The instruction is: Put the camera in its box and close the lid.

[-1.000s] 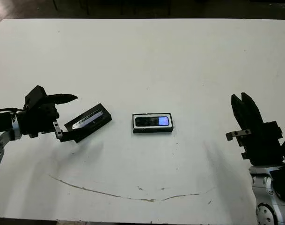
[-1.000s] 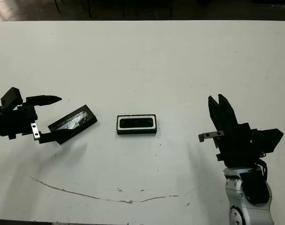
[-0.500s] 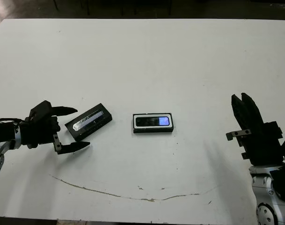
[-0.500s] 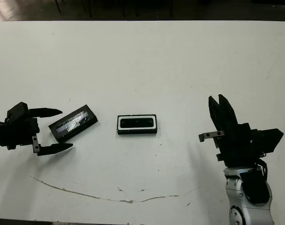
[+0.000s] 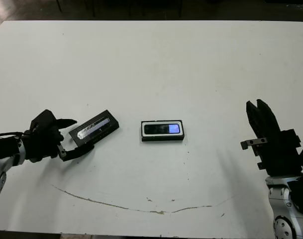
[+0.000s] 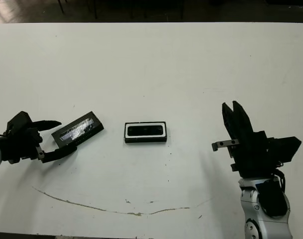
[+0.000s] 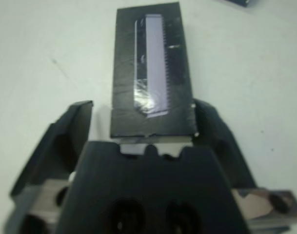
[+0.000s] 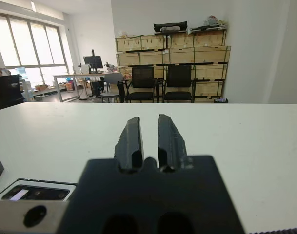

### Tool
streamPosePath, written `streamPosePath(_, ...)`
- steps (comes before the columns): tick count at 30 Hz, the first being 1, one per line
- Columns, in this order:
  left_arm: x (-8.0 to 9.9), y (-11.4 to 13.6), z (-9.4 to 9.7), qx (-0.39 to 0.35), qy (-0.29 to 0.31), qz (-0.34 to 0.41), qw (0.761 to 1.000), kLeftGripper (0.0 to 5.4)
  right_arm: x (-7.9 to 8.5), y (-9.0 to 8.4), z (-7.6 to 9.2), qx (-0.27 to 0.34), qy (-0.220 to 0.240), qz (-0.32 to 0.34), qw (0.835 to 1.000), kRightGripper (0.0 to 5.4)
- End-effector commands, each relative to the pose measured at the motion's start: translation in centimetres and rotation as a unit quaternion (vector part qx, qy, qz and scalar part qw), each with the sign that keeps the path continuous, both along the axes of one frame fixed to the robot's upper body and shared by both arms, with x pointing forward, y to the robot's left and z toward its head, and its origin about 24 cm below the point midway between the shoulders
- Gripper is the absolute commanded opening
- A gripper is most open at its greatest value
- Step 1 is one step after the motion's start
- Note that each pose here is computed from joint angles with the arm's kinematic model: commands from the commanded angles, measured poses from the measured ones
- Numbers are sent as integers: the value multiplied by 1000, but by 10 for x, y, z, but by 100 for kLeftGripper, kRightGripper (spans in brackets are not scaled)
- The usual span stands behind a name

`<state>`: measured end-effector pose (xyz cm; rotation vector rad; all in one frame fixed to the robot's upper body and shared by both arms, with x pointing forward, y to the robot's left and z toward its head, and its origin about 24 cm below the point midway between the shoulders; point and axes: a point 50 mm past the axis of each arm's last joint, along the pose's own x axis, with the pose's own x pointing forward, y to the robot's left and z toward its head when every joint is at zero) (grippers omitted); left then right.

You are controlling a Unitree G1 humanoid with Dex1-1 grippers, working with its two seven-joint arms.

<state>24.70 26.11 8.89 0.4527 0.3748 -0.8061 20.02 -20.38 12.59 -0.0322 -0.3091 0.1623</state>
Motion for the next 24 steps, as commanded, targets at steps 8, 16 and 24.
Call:
streamPosePath(8,-5,7,-10,-37,41,33,998,174,0,-3,-6,-5,19,-6,1000,0)
streamPosePath(16,1,2,22,-41,20,0,999,174,1,-2,-7,-7,28,-12,1000,0)
streamPosePath(24,23,-12,94,-44,-50,-52,996,174,3,-1,-8,-3,29,-11,1000,0)
